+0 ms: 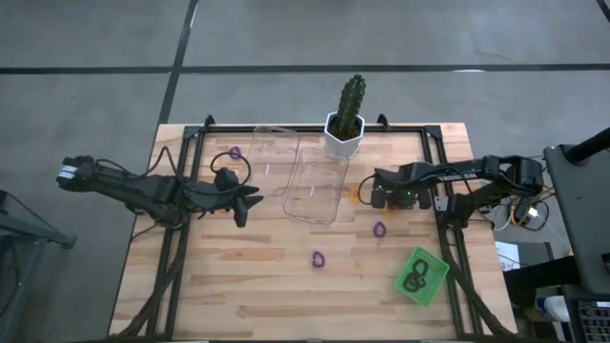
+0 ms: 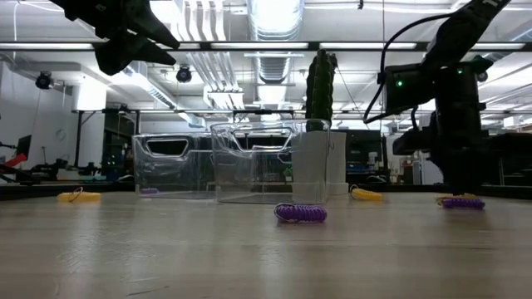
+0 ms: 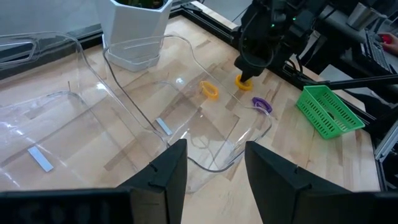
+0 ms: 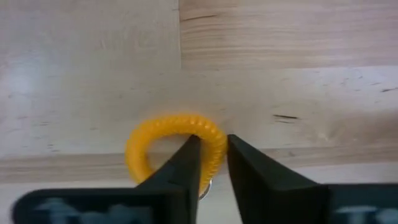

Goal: Sort spring keychains
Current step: Put the right yellow spring keychain into the left transparent bin

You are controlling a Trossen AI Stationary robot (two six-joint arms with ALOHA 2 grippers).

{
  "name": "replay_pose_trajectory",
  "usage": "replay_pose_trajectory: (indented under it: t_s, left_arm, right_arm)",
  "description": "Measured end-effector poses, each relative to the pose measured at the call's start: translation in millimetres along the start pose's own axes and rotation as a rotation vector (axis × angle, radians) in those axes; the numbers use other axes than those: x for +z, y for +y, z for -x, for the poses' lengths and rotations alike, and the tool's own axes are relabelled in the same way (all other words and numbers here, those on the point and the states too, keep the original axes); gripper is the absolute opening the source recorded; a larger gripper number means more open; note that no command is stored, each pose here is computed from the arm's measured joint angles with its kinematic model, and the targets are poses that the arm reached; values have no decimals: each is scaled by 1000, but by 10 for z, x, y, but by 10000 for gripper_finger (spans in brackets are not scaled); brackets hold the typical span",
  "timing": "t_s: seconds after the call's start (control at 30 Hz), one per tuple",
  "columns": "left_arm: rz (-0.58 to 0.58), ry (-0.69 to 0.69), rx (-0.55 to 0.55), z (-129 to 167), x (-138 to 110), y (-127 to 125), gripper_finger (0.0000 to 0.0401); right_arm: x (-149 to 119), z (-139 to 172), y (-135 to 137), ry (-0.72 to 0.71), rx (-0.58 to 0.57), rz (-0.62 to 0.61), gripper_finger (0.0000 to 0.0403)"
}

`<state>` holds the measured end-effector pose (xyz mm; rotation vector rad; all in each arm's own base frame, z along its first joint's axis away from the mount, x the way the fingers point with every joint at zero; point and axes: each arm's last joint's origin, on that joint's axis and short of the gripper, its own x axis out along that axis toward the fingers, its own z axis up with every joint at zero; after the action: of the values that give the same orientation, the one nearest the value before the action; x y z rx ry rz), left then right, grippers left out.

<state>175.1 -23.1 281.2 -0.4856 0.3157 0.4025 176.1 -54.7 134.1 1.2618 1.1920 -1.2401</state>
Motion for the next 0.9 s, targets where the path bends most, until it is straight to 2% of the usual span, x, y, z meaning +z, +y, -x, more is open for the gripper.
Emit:
replay_pose_trajectory:
  t_s: [0.13, 0.27, 0.43, 0.57, 0.8, 0.9]
  left_arm:
    - [0, 0, 0, 1, 0, 0, 154]
    - [1, 0, 0, 1, 0, 0, 154]
    - [0, 0, 0, 0, 0, 0, 154]
    - [2, 0, 0, 0, 0, 0, 154]
    - [4, -1, 0, 0, 1, 0, 154]
    - [8, -8, -5, 0, 8, -6, 154]
  right_arm:
    - [-2, 44, -19, -19, 24, 23, 21]
    - [-2, 145, -37, -48, 79, 24, 17]
    - [-9, 370, -42, -79, 210, 26, 17]
    - [-29, 617, -37, -117, 370, 59, 17]
    - [-144, 1173, 151, -256, 801, 163, 17]
    - [-219, 1363, 272, -345, 873, 190, 17]
